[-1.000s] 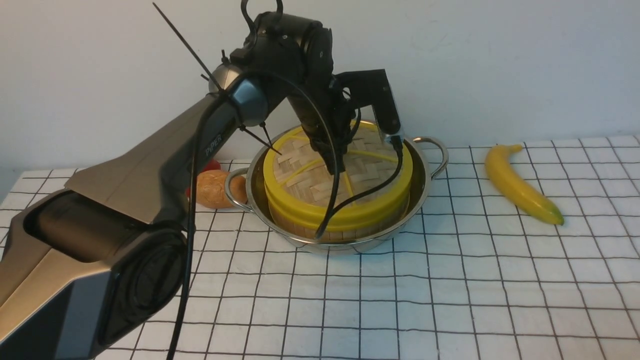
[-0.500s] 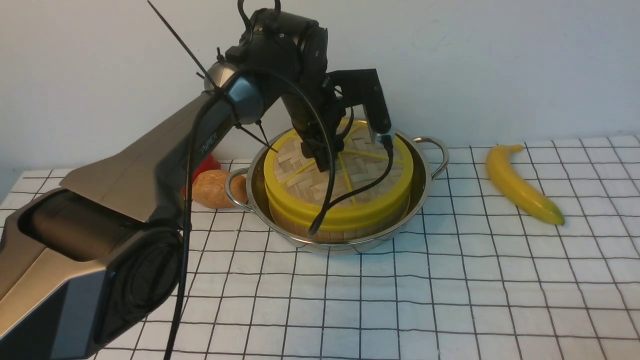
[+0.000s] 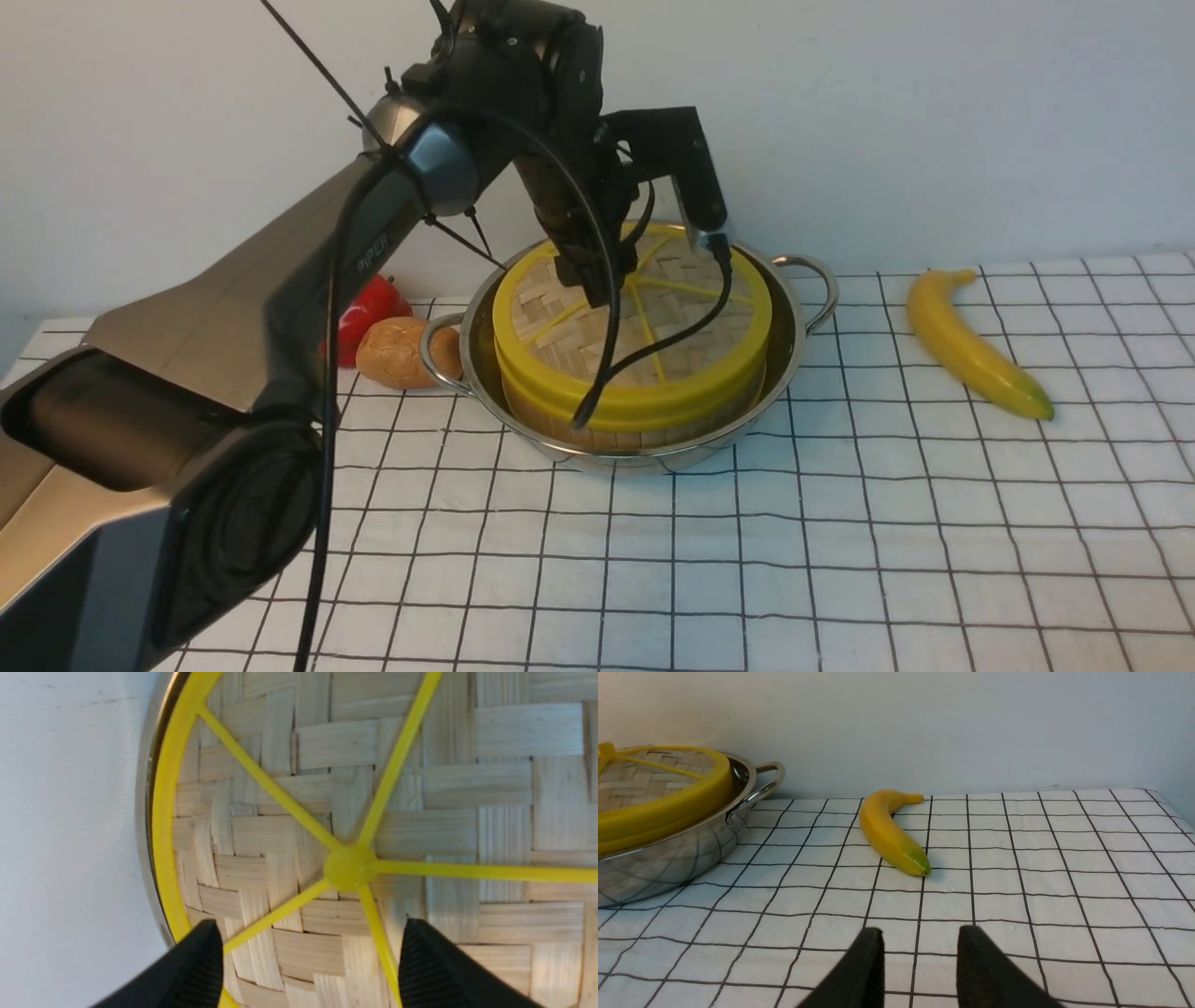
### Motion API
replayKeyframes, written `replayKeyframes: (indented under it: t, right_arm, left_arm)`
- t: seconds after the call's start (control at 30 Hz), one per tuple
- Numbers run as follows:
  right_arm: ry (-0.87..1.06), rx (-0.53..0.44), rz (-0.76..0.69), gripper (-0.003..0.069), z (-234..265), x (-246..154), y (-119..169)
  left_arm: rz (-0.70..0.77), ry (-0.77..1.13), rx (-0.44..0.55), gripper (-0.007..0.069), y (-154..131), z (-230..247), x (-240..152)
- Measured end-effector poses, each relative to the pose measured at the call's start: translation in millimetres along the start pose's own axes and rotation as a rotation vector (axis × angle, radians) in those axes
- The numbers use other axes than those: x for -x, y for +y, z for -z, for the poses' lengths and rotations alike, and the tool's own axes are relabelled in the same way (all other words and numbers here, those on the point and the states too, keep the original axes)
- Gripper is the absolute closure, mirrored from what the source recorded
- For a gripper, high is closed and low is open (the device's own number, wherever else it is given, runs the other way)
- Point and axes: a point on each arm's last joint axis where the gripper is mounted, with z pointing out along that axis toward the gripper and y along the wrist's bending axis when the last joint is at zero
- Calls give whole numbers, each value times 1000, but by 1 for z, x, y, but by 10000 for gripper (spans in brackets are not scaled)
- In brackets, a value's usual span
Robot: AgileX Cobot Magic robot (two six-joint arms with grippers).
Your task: Place the steamer in the pot on the white tablecloth, and put the lid on the steamer.
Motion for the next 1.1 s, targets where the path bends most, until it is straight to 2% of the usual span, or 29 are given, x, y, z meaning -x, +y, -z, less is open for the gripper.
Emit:
replayKeyframes:
  t: [0.2, 0.5, 0.73, 0.77, 0.8, 0.97, 1.1]
  right_arm:
    - [0, 0, 0, 416, 0, 0, 0]
    - [0, 0, 0, 416, 0, 0, 0]
    - [0, 0, 0, 416, 0, 0, 0]
    - [0, 0, 0, 416, 0, 0, 0]
    - [0, 0, 0, 416, 0, 0, 0]
    - [0, 0, 0, 416, 0, 0, 0]
    - [0, 0, 0, 416, 0, 0, 0]
  left_arm:
    - [1, -9, 33, 162, 4, 14, 0]
    - [91, -11, 169, 162, 19, 63, -6]
    - [262, -60, 266, 162, 26, 113, -12]
    - [330, -93, 288, 162, 27, 131, -14]
    - [330, -93, 288, 162, 27, 131, -14]
    - [553, -247, 303, 162, 25, 184, -16]
    - [629, -317, 304, 162, 24, 201, -16]
